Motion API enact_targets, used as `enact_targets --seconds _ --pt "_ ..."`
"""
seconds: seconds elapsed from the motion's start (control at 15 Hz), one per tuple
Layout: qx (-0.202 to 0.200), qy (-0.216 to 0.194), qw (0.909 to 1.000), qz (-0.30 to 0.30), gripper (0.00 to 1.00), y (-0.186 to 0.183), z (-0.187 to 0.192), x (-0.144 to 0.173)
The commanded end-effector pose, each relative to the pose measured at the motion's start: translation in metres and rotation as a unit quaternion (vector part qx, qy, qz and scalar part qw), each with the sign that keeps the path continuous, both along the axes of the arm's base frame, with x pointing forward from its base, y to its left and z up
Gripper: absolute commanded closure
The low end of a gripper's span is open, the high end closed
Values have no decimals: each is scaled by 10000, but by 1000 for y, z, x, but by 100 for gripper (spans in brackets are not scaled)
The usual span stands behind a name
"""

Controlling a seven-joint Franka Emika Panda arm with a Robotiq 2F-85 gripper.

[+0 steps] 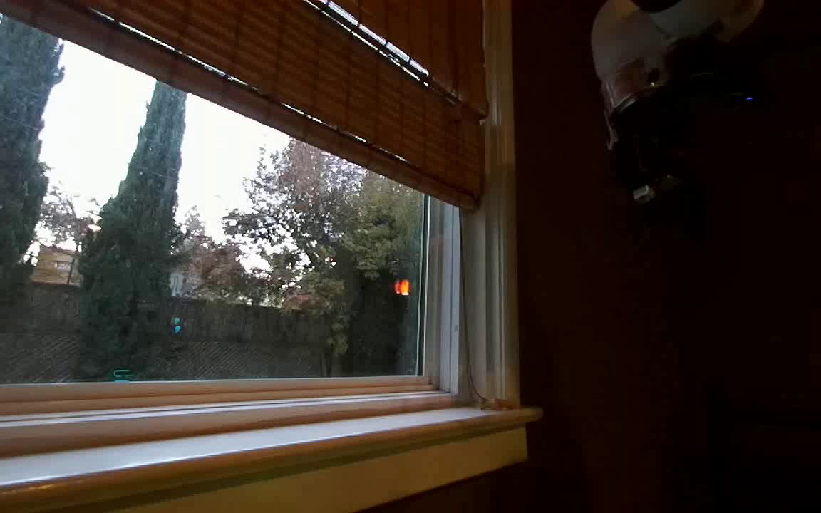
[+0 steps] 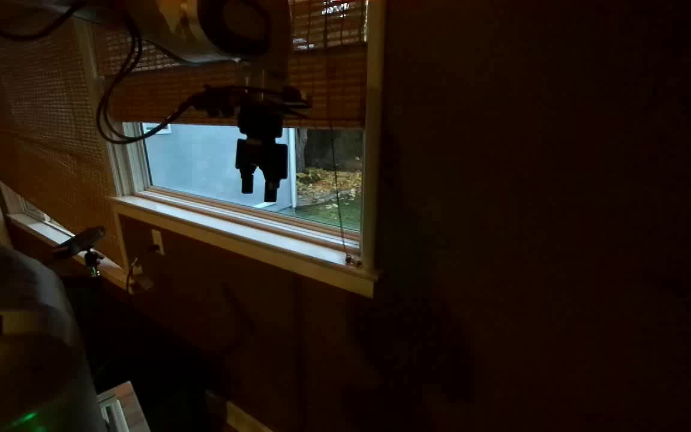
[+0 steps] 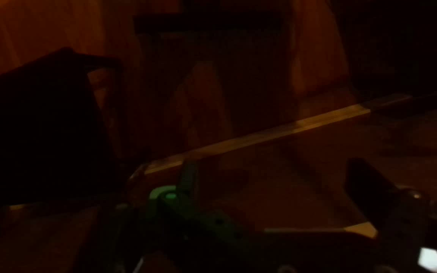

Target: Close the blinds.

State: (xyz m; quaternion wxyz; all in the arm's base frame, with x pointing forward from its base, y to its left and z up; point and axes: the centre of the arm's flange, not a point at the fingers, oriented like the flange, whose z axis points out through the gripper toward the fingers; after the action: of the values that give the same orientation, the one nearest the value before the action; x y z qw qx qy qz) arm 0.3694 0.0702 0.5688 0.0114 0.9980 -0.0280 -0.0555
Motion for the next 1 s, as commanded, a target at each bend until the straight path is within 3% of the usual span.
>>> enact_targets --seconds 0.0,0.6,0.73,0.93 --pt "0 -1 10000 0 0 0 0 0" --pt "0 -1 10000 0 0 0 0 0" --pt "-321 -407 9983 265 0 9 -4 17" --pt "-399 -1159 9893 794 0 22 -5 42"
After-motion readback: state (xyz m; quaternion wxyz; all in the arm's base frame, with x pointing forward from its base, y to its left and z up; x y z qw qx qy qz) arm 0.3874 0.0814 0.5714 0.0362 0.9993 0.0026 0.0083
